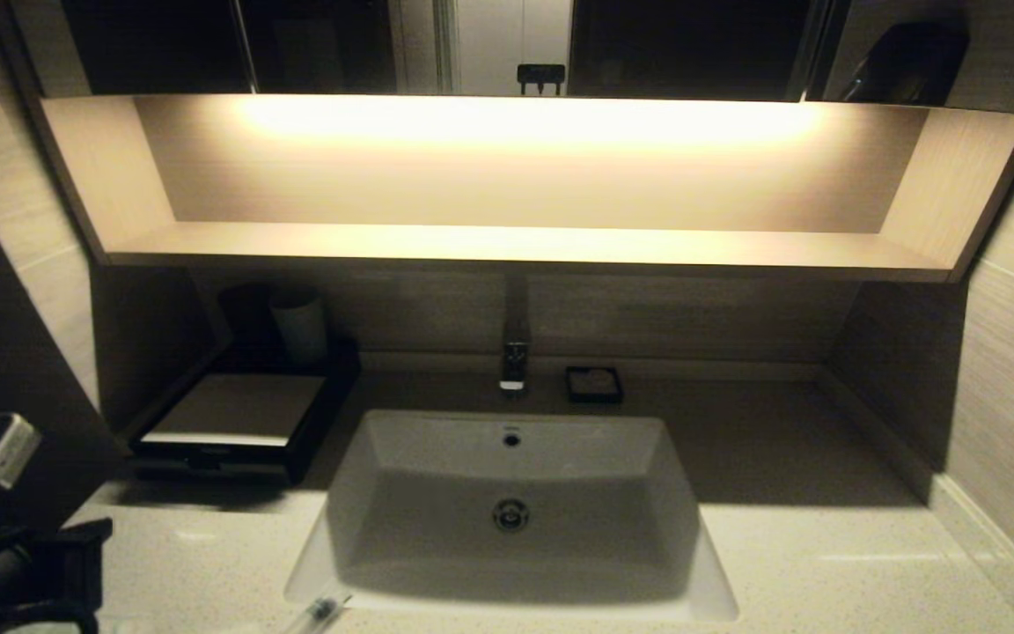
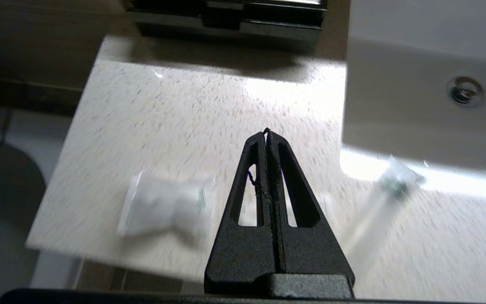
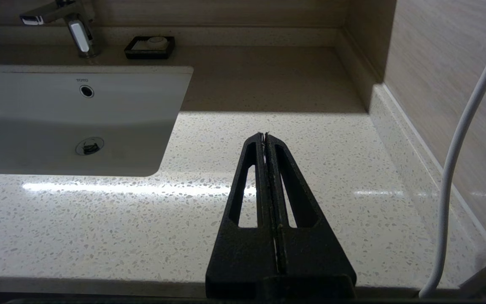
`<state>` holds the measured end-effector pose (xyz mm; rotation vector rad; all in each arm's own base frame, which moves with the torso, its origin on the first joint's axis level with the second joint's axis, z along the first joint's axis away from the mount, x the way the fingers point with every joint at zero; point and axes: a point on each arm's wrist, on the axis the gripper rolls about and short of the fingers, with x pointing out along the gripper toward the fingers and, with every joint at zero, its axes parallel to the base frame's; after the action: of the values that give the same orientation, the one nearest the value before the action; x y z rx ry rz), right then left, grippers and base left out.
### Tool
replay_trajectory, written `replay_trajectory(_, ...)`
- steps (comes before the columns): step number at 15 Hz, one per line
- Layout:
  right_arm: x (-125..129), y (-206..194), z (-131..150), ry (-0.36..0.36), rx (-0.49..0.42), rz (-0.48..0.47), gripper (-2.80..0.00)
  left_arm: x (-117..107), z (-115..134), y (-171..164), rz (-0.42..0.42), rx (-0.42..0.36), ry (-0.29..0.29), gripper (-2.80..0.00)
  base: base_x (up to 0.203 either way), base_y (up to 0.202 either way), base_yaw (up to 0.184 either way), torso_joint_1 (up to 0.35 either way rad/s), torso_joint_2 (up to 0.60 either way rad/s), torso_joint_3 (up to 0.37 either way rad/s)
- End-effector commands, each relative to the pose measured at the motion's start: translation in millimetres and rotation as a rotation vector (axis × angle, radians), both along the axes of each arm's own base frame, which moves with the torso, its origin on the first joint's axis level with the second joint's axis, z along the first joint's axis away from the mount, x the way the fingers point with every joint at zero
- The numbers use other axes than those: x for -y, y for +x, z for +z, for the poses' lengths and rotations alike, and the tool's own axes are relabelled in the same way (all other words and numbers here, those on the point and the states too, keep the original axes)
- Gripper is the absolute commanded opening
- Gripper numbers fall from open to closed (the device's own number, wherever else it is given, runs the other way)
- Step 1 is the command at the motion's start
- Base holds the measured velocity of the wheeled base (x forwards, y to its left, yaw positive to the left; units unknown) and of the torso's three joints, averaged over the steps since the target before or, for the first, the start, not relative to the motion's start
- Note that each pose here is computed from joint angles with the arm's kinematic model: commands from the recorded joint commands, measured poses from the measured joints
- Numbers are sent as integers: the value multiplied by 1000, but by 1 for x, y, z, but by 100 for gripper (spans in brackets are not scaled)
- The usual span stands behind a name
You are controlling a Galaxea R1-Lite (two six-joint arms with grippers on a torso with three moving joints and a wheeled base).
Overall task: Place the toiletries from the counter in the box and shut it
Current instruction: Open the drawer
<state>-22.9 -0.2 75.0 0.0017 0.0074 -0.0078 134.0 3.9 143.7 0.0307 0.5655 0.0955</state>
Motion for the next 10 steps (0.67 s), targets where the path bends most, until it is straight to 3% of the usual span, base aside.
replay_trajectory(1, 0, 0, 0, 0, 0, 0, -280, -5, -27, 38, 23, -124, -2, -280, 0, 0, 0, 0, 0, 0)
replay_trajectory(6, 0, 0, 0, 0, 0, 2, -280, -35, -56, 94, 94, -100, 30, -280, 0, 0, 0, 0, 0, 0)
replay_trajectory(10, 0, 0, 0, 0, 0, 0, -280, -54, -72, 112, 65, -81, -24, -280, 0, 0, 0, 0, 0, 0)
